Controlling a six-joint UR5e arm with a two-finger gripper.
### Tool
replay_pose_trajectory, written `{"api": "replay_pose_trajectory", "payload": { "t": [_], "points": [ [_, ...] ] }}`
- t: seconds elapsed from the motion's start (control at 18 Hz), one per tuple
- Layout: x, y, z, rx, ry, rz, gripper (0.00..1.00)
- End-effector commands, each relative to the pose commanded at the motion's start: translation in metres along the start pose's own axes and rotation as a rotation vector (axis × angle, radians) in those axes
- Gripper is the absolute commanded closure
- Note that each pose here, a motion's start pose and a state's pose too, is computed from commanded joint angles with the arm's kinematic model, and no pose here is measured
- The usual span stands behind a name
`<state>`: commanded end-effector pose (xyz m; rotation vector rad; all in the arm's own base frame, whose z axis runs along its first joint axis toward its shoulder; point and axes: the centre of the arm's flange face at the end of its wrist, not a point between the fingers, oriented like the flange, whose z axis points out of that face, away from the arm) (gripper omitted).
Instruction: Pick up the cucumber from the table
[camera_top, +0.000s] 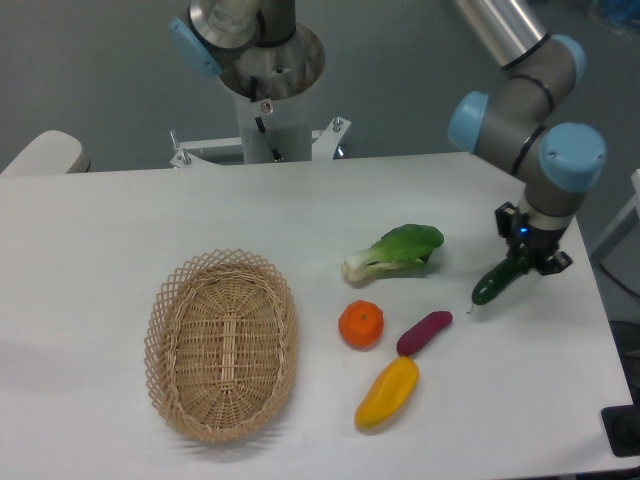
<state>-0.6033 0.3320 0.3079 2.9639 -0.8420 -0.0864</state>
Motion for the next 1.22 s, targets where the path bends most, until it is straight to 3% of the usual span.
{"api": "replay_pose_trajectory", "payload": {
  "t": [0.11, 0.39, 0.67, 1.22],
  "points": [
    [-0.002, -0.026, -0.015, 0.001, -0.006, 0.029, 0.79],
    [0.011, -0.097, -0.049, 0.065, -0.020, -0.088, 0.79],
    [0.038, -0.153, -0.081, 0.158, -0.010, -0.143, 0.79],
    [0.054, -0.163, -0.079, 0.164, 0.008, -0.162, 0.79]
  ]
}}
